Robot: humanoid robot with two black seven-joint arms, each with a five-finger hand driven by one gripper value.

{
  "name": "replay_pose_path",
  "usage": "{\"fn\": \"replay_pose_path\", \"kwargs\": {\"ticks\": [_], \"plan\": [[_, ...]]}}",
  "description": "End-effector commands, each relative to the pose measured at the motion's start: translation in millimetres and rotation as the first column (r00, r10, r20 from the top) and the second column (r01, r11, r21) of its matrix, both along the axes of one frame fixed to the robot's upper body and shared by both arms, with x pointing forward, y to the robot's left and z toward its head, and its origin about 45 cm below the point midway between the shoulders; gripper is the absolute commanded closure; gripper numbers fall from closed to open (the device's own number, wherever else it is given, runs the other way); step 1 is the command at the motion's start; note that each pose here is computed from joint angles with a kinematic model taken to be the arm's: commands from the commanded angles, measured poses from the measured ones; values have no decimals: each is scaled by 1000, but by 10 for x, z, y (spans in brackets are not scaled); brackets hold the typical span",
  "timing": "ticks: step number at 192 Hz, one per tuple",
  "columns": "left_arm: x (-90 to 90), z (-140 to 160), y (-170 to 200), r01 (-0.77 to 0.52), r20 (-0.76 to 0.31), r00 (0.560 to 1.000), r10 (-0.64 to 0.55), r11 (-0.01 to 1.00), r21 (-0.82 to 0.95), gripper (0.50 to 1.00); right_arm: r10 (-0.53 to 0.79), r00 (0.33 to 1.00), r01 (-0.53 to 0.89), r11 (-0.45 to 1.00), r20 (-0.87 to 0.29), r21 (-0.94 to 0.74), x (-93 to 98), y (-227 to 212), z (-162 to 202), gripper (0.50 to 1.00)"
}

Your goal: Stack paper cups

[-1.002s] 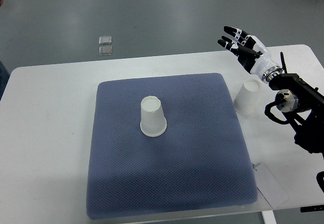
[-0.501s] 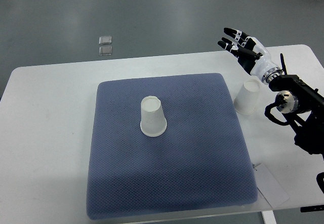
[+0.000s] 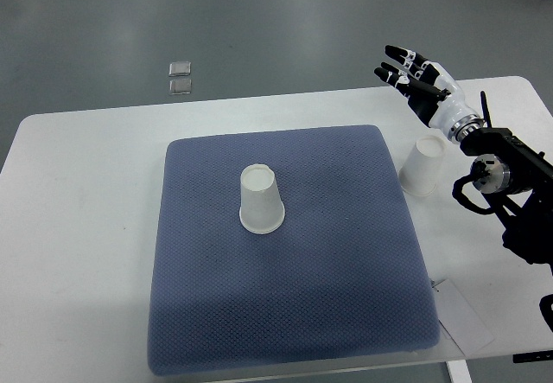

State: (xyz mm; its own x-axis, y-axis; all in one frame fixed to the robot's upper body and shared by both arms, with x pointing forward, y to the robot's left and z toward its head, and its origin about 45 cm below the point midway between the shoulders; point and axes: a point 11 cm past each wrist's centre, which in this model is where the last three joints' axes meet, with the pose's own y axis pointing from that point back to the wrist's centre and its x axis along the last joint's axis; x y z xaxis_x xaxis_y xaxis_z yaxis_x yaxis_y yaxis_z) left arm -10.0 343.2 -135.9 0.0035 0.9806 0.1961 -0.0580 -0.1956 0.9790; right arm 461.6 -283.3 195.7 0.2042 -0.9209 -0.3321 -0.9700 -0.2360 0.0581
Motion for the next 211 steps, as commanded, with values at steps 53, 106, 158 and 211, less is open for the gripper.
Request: {"fn": "replay_pose_path", "kwargs": {"ticks": [53,106,158,211], "plan": [[-8,0,-2,0,-2,1000,0,1000,-1,500,-6,1000,6,1000,9,-10,18,-58,49,597],[1,0,-2,0,-1,1000,0,1000,-1,500,16,999,-14,997,29,-74,-15,-374,150,597],[3,0,-2,0,1,1000,0,1000,-1,500,132,989,-110,958,69,-266,-177,-909,344,597],[3,0,-2,0,0,1000,0,1000,-1,500,329,942,-230,778,67,-585,-275,-1002,450,597]]}}
